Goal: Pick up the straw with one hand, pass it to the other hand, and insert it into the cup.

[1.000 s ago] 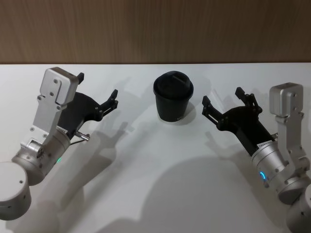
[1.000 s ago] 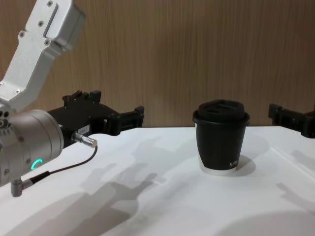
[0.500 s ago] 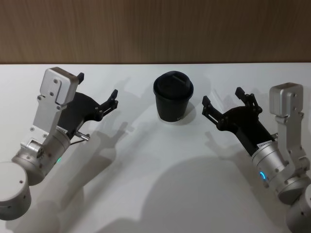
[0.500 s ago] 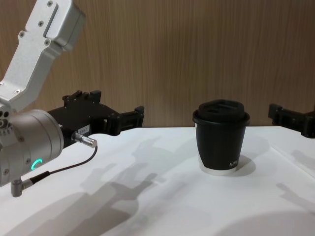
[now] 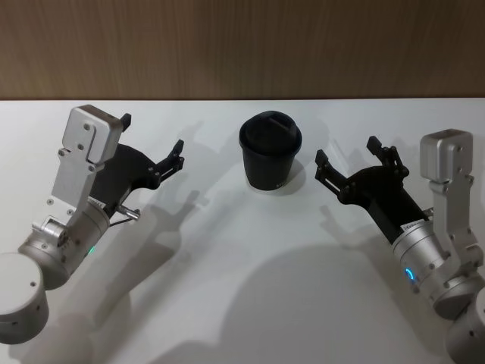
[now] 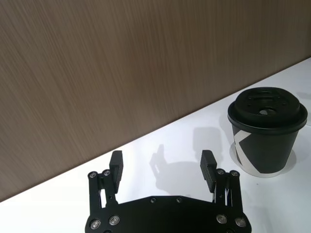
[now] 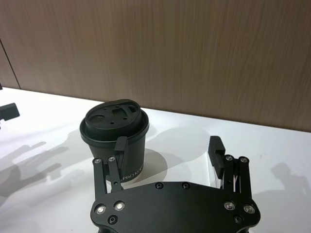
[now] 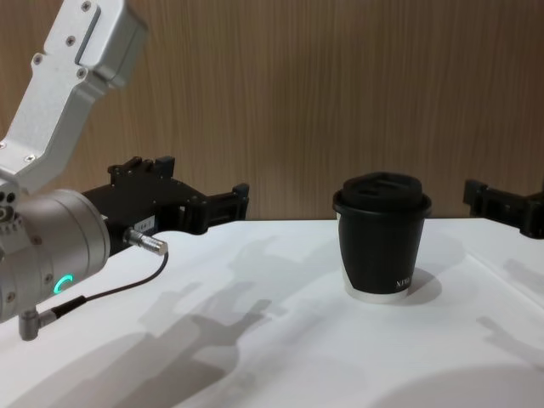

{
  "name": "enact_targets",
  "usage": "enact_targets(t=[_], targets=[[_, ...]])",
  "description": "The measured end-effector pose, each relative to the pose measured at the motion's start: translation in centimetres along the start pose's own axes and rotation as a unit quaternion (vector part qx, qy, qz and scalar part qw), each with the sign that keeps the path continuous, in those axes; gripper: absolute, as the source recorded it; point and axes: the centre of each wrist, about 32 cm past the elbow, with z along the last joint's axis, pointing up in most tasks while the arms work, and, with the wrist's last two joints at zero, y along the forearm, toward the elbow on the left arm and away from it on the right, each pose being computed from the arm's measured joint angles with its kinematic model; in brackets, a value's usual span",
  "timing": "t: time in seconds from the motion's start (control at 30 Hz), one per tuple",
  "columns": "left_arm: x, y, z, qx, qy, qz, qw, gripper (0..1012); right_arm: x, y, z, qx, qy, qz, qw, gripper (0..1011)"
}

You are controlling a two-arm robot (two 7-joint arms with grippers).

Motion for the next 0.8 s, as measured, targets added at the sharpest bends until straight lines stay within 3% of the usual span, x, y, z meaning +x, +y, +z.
enact_targets(t=[0.8], targets=[[0.00, 0.00, 0.00, 0.000, 0.000, 0.000, 1.0000, 1000, 0.00, 0.00, 0.00, 0.000, 0.000, 0.000, 1.0000, 1001]])
